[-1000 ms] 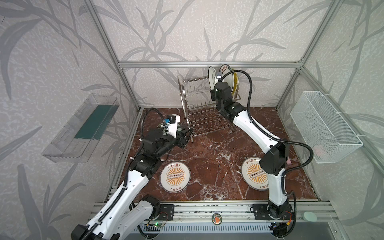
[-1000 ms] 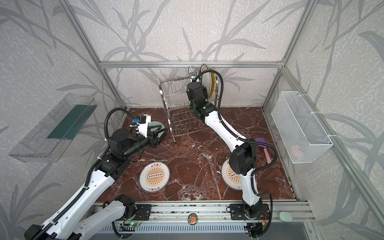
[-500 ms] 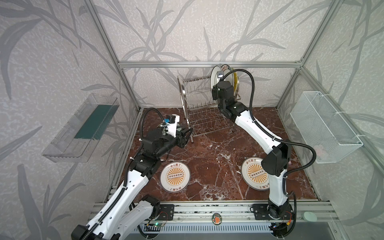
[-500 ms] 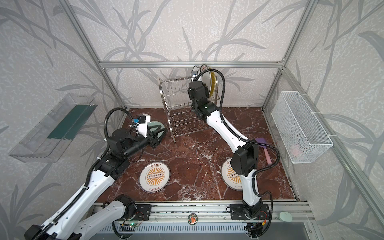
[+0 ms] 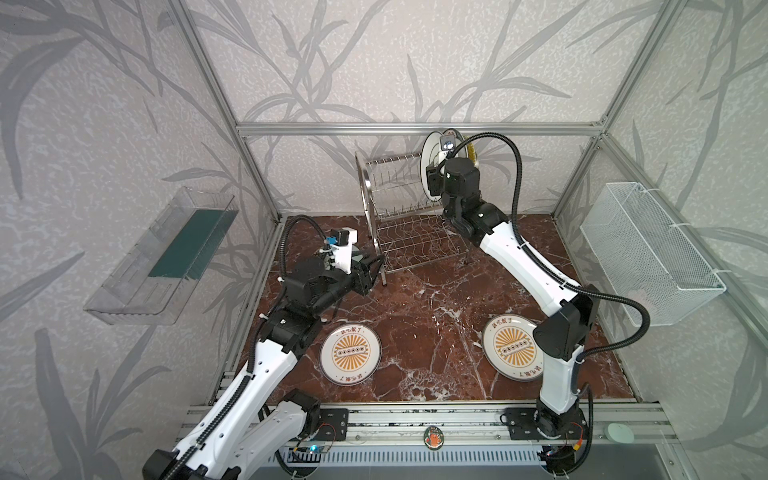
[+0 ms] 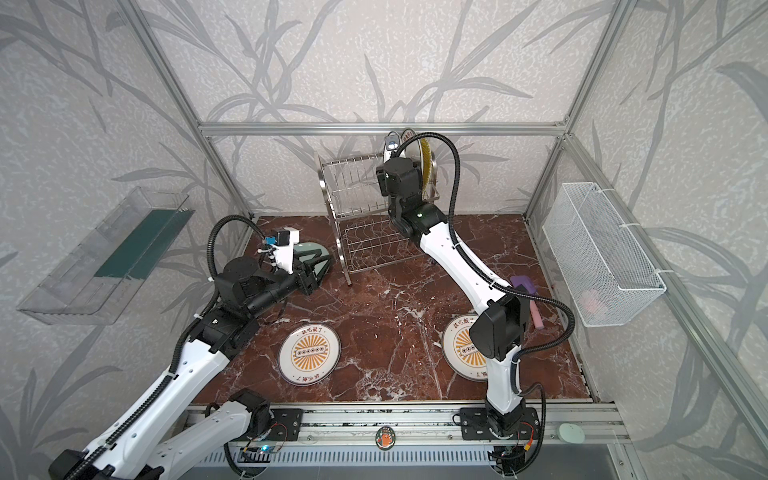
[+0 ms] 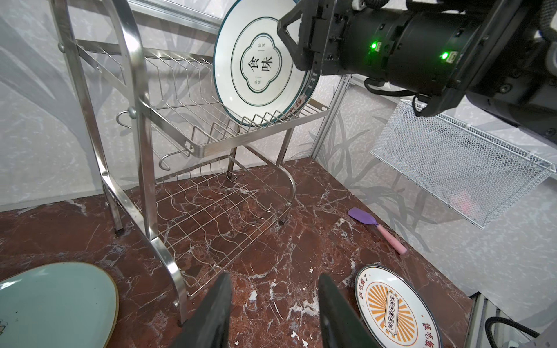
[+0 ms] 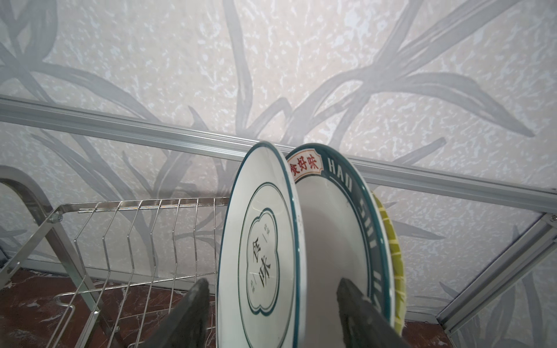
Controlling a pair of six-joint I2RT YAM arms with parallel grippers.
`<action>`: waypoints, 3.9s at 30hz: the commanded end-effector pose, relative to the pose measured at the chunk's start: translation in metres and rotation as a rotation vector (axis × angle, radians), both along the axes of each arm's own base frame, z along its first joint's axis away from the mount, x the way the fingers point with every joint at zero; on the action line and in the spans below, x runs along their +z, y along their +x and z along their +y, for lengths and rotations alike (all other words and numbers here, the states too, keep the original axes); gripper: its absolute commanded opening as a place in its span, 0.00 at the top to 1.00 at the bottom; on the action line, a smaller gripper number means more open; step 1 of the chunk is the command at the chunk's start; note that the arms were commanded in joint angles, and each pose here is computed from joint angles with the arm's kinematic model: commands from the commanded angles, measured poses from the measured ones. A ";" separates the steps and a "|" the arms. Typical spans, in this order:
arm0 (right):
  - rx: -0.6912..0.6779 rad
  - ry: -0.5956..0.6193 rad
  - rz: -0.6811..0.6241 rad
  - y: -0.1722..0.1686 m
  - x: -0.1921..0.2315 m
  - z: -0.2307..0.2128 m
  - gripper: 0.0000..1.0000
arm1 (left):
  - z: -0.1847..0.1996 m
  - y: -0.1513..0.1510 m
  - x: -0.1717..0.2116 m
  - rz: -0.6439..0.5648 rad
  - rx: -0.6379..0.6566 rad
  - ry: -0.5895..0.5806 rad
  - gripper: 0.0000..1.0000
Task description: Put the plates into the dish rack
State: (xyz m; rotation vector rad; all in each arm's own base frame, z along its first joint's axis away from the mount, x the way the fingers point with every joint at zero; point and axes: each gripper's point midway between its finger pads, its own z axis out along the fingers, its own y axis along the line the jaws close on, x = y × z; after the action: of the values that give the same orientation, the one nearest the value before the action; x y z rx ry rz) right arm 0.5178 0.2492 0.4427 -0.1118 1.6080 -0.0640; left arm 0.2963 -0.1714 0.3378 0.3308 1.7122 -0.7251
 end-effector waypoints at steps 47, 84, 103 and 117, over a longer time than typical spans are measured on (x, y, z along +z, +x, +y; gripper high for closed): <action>0.109 0.304 0.355 -0.122 -0.141 -0.119 0.27 | 0.025 0.016 0.002 0.027 0.128 0.073 0.52; 0.179 0.291 0.889 -0.201 -0.318 -0.120 0.27 | 0.016 0.041 -0.054 0.301 0.139 0.120 0.52; 0.286 0.445 1.092 -0.275 -0.346 -0.113 0.27 | -0.065 0.015 -0.140 0.490 0.039 0.073 0.52; 0.170 0.517 1.068 -0.273 -0.362 -0.126 0.27 | -0.147 -0.011 -0.188 0.594 -0.114 0.035 0.53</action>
State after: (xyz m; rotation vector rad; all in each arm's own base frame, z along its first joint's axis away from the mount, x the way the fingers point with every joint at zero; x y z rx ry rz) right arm 0.2367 0.1283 0.0760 0.0993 2.6639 0.6541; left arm 0.2828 -0.2978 0.1405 0.2655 2.3189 -0.8745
